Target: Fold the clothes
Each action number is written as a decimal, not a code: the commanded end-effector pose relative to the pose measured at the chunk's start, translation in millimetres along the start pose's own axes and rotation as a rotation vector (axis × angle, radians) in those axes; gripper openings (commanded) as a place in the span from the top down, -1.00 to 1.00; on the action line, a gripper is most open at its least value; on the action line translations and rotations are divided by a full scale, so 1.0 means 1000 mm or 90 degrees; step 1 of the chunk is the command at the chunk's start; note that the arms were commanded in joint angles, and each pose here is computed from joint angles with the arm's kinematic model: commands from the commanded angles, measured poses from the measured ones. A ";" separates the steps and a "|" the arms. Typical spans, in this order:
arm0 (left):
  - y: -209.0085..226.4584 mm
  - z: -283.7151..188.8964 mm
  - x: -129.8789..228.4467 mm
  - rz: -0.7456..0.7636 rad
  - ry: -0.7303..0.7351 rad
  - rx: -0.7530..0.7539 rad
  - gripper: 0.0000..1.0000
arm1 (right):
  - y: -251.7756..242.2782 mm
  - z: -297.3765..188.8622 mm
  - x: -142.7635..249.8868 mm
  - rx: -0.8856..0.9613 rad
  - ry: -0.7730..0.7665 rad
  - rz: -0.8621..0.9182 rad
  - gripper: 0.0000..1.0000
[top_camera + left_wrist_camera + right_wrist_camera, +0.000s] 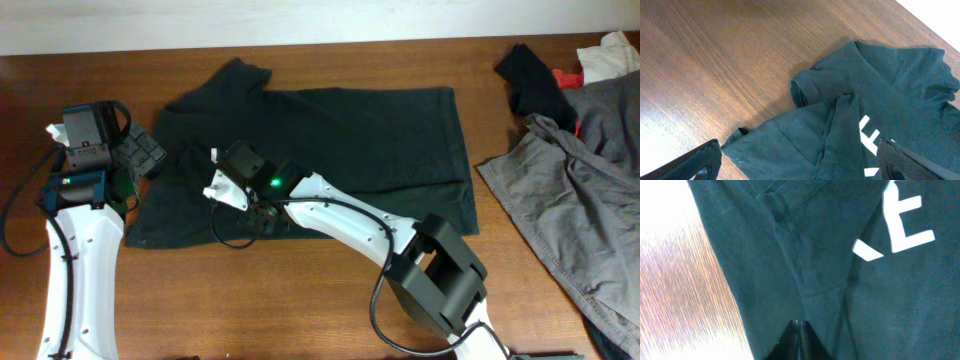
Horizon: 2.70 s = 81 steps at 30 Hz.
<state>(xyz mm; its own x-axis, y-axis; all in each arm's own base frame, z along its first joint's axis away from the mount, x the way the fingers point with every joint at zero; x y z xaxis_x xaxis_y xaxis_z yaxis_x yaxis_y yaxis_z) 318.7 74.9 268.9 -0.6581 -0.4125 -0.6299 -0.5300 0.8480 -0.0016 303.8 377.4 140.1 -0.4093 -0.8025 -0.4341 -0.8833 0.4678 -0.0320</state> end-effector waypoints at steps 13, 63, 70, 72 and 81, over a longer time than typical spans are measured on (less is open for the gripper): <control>0.002 -0.004 -0.005 -0.003 -0.012 -0.007 -0.98 | 0.018 0.039 0.013 -0.078 0.043 0.032 0.92; 0.002 -0.004 -0.005 -0.003 -0.012 -0.007 -0.98 | -0.046 0.056 0.016 0.057 0.009 0.087 0.23; 0.002 -0.004 -0.005 -0.003 -0.012 -0.007 -0.98 | -0.061 0.055 0.016 0.068 -0.007 0.102 0.20; 0.002 -0.004 -0.005 -0.003 -0.012 -0.007 -0.98 | -0.063 0.055 0.016 0.069 -0.009 0.104 0.15; 0.002 -0.004 -0.005 -0.003 -0.012 -0.007 -0.98 | -0.065 0.057 0.011 0.074 -0.028 0.104 0.15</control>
<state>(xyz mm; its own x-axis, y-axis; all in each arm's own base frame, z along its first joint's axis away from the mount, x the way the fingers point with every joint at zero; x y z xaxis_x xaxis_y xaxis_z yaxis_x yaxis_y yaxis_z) 318.7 75.0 269.0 -0.6578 -0.4124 -0.6302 -0.5302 0.8479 -0.0015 365.9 358.9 92.8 -0.5256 -0.7011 -0.4820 -0.7815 0.6218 -0.0523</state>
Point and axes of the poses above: each gripper's point midway between its finger pads, its own z axis out along the fingers, its own y axis along the line the jaws close on, x = y × z, the point moved 8 cm from there along -z, back along the fingers, and after that the axes turned 12 degrees about z, right-handed, at the moved point
